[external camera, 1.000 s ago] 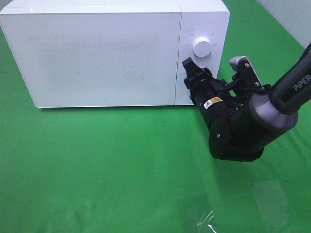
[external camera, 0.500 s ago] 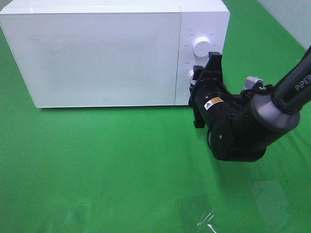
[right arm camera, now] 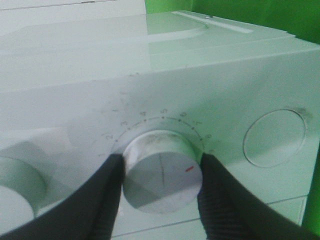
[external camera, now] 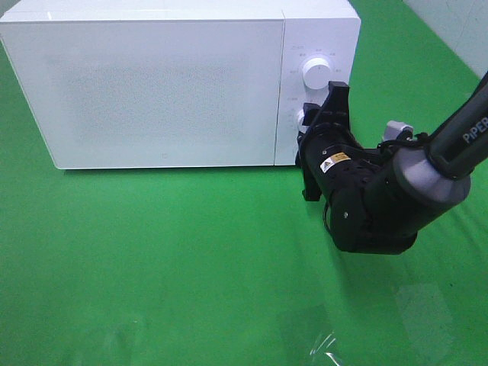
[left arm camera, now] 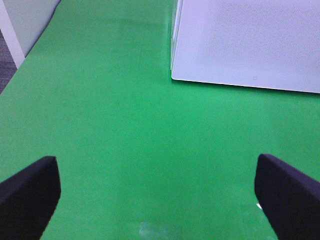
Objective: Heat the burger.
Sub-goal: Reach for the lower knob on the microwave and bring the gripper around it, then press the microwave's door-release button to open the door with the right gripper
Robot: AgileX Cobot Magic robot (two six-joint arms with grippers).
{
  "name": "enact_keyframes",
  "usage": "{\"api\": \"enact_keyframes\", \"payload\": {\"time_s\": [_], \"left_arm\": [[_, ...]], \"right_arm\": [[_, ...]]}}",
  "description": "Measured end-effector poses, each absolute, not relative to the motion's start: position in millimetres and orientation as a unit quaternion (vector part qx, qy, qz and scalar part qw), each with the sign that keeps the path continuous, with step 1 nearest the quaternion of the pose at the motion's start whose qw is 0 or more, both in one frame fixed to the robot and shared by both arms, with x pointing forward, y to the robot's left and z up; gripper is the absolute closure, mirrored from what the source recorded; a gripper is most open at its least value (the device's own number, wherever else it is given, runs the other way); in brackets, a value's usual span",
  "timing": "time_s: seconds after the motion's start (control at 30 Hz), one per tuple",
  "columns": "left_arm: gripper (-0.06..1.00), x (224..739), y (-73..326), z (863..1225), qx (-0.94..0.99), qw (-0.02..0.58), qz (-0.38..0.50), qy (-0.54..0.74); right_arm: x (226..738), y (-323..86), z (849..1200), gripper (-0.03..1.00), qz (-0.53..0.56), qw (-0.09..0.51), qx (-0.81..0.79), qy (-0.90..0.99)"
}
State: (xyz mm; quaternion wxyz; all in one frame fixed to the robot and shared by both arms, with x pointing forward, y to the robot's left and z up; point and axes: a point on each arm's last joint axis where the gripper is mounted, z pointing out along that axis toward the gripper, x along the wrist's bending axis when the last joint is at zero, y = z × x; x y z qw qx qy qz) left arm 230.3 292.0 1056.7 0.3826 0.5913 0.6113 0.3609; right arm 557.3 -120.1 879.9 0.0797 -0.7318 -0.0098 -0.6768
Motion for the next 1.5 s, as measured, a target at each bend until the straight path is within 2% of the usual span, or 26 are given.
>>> {"api": "enact_keyframes", "payload": {"time_s": [0.73,1.17,1.37,1.5], "left_arm": [[-0.03,230,292,1057,0.591,0.383,0.361,0.611],[-0.03,230,292,1057,0.591,0.383,0.361,0.611],[-0.03,230,292,1057,0.591,0.383,0.361,0.611],[-0.03,230,292,1057,0.591,0.383,0.361,0.611]], "right_arm": [[557,-120,880,0.51,-0.677,0.054,-0.734,0.001],[547,-122,890,0.38,-0.674,0.022,-0.737,-0.04],[531,-121,899,0.36,-0.667,0.0,-0.739,-0.093],[518,-119,900,0.36,-0.62,-0.011,-0.765,-0.177]]}}
